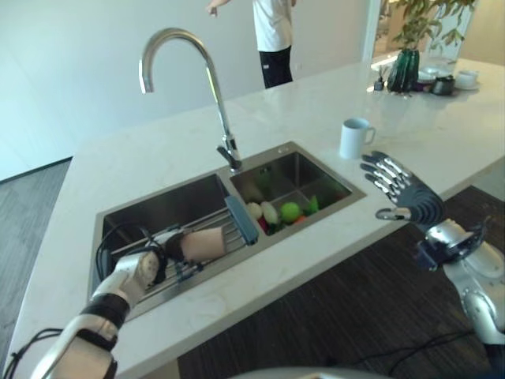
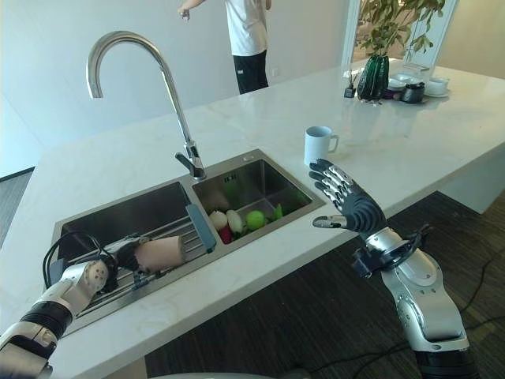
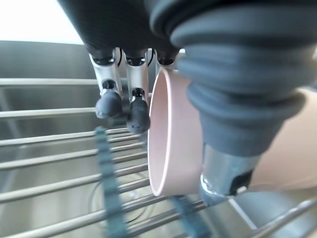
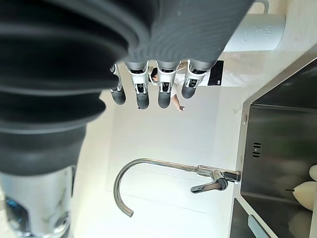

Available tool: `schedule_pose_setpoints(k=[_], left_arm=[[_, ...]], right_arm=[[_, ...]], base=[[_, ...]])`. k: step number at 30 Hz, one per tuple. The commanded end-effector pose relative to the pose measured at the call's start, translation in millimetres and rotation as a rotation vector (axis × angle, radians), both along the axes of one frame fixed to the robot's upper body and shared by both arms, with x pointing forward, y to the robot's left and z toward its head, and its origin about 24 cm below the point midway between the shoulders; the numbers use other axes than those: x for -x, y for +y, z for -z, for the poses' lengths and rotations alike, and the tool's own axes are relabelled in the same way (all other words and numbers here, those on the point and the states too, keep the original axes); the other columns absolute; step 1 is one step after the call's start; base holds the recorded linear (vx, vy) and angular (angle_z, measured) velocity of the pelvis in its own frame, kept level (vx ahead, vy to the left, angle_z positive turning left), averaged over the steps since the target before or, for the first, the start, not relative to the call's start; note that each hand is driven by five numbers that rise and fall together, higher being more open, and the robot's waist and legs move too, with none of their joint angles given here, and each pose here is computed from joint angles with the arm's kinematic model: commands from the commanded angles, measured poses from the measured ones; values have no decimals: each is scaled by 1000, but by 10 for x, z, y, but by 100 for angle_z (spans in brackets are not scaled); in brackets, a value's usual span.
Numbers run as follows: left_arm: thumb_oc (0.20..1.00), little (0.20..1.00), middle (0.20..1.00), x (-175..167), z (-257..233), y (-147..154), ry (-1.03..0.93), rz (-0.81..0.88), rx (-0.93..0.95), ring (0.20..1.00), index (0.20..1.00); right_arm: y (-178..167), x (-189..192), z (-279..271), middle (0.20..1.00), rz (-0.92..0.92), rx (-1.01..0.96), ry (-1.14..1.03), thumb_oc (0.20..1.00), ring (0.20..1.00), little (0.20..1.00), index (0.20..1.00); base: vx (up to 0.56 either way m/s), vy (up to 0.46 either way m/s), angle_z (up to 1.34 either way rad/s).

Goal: Place the dishes in the dishwasher.

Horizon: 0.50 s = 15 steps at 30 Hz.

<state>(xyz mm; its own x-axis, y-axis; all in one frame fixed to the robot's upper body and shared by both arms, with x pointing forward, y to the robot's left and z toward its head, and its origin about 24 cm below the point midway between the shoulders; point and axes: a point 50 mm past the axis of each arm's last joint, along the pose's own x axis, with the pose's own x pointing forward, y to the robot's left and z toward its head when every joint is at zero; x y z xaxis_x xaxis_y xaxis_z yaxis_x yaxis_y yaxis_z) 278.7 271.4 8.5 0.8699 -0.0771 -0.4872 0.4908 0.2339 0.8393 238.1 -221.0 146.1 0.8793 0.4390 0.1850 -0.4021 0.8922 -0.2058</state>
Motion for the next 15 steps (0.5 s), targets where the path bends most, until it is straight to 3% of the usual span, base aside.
schedule_pose_setpoints(k=[1,6,15], left_arm=[[200,200,200,-248,-591,235,-226,-33,1,200,200],[200,200,200,-191,-1038,359,-424,-34,86,200,200],[200,200,200,195,-1614,680,-916,-219,361,200,200]], right_arm=[[5,33,-365,1000,0,-10,-198,1000,1000,1000,1000],[-56,63,-360,1000,39,-25,-207,1000,1000,1000,1000],[-57,91,-331,1000,89,-60,-224,1000,1000,1000,1000]], base=[[-16,-26,20],[-7,-54,11],[-8,-131,18]])
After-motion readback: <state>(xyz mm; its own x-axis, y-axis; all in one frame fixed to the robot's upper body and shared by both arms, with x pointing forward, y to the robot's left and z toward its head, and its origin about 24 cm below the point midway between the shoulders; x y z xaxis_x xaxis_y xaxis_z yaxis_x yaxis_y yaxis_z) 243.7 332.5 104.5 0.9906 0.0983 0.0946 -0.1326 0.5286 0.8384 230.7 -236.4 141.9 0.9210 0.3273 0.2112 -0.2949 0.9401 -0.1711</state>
